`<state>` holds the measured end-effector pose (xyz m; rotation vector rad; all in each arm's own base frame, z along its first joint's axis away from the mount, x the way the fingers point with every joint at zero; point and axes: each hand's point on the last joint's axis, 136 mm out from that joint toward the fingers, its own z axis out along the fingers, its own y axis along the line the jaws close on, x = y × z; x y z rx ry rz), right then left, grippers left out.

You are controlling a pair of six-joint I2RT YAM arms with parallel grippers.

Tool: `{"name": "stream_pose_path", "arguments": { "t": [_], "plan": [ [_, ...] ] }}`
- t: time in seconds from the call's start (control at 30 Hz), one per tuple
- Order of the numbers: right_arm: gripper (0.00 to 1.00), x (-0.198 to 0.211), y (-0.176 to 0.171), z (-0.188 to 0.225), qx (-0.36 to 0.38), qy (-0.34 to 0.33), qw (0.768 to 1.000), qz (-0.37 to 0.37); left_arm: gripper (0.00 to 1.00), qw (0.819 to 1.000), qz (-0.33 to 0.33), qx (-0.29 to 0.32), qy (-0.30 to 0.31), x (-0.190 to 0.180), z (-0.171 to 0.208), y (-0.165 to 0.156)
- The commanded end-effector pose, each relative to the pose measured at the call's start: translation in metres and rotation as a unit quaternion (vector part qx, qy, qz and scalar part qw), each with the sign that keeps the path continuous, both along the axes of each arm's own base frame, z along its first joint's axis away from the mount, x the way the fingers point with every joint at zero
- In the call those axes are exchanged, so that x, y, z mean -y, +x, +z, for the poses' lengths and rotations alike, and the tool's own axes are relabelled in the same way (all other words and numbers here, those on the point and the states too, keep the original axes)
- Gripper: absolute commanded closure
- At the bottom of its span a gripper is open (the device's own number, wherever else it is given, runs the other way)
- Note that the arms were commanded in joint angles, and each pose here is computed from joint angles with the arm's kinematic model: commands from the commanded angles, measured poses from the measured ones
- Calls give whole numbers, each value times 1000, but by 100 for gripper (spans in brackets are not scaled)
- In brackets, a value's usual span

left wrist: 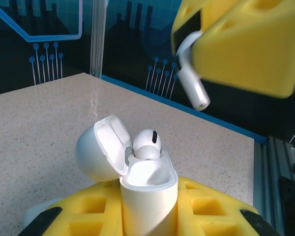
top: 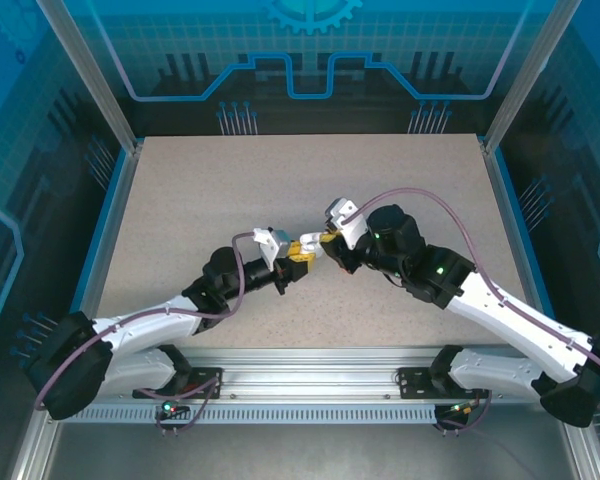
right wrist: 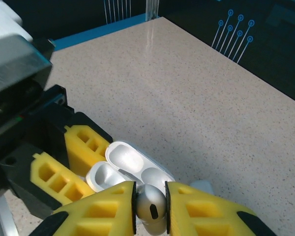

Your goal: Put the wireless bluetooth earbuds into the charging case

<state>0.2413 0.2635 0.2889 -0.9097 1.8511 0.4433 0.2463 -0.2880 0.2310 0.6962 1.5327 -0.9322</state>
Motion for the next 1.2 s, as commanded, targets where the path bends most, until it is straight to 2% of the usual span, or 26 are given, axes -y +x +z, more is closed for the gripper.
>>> {"name": "stream_pose_path", "arguments": {
  "t": [0.0, 0.47, 0.93, 1.17],
  "plan": [
    [79, -11, 2, 6, 31, 2, 999, 11, 100, 999, -20, 31, -39, 7, 33, -5],
    [78, -31, 3, -4, 29, -4, 999, 29, 100, 998, -22, 36, -43, 7, 36, -6],
    [79, -33, 3, -12, 49, -25, 998, 20, 100, 998, -20, 38, -49, 5, 40, -7],
    [79, -35, -5, -21, 33, -26, 998, 37, 100, 998, -15, 41, -50, 3, 42, -7]
  ]
}}
